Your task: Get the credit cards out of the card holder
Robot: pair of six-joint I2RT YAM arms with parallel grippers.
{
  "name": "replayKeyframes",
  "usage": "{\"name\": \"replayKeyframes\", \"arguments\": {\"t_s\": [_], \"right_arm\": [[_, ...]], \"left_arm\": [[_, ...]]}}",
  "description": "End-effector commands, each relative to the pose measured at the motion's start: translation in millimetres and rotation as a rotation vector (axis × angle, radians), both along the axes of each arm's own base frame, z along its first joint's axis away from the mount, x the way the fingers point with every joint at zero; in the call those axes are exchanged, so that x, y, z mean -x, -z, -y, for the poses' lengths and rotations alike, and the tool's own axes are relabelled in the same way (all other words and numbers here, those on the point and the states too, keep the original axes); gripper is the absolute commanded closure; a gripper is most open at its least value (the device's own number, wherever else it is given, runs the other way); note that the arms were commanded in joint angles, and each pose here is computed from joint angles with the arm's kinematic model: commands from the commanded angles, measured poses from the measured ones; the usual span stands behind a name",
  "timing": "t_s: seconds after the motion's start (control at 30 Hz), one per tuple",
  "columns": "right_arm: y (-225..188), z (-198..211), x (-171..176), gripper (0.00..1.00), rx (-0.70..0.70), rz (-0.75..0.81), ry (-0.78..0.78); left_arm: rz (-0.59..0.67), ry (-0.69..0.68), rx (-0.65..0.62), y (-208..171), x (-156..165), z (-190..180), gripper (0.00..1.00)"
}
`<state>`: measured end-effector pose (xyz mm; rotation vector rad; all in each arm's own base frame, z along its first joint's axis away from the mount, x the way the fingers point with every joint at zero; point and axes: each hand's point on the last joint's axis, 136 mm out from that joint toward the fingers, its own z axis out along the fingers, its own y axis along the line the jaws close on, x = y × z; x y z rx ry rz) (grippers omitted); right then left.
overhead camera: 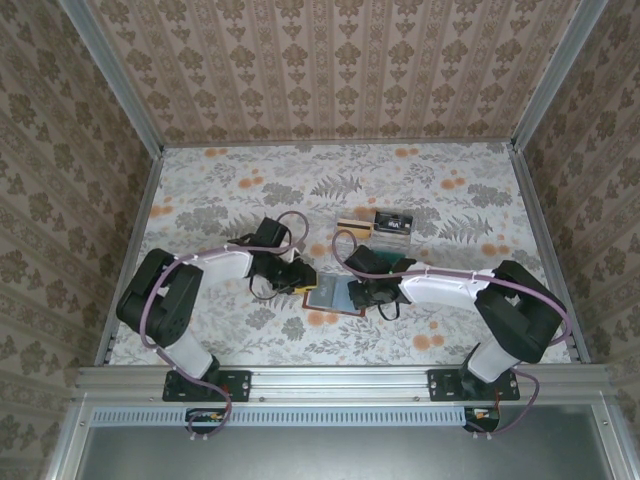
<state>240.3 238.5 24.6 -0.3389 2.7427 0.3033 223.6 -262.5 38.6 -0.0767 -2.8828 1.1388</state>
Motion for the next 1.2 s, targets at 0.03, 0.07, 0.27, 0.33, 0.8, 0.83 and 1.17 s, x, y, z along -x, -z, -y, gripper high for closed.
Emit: {"name": "replayKeyframes", "arguments": {"t_s": [0.03, 0.07, 0.27, 0.33, 0.8, 0.83, 1.17], "right_arm": [[9.9, 0.4, 8.9, 0.85, 0.003, -0.037, 0.007], [10.8, 1.1, 9.2, 0.85, 0.006, -0.037, 0.009], [10.8, 1.8, 10.8, 0.85, 0.010, -0.037, 0.007], [10.8, 1.8, 11.5, 0.85, 0.011, -0.036, 0.006], [16.8, 3.3, 15.7, 0.85, 0.016, -0.048, 0.010], [16.9, 3.1, 15.9, 0.85, 0.017, -0.047, 0.009], [17.9, 5.4, 16.9, 0.84, 0.022, -0.047, 0.016]], "left_arm": [[-0.008, 0.038, 0.017, 5.5, 6.5, 3.3, 0.72], [-0.012, 0.041, 0.013, 7.3, 7.8, 3.1, 0.71], [-0.039, 0.052, 0.000, 15.4, 12.2, 3.3, 0.71], [-0.040, 0.059, -0.003, 16.8, 13.7, 4.4, 0.70], [-0.020, 0.114, 0.100, 1.9, 18.6, 24.1, 0.45], [-0.021, 0.116, 0.107, 1.3, 18.7, 25.0, 0.45], [-0.022, 0.131, 0.172, -6.7, 18.0, 35.1, 0.43]]}}
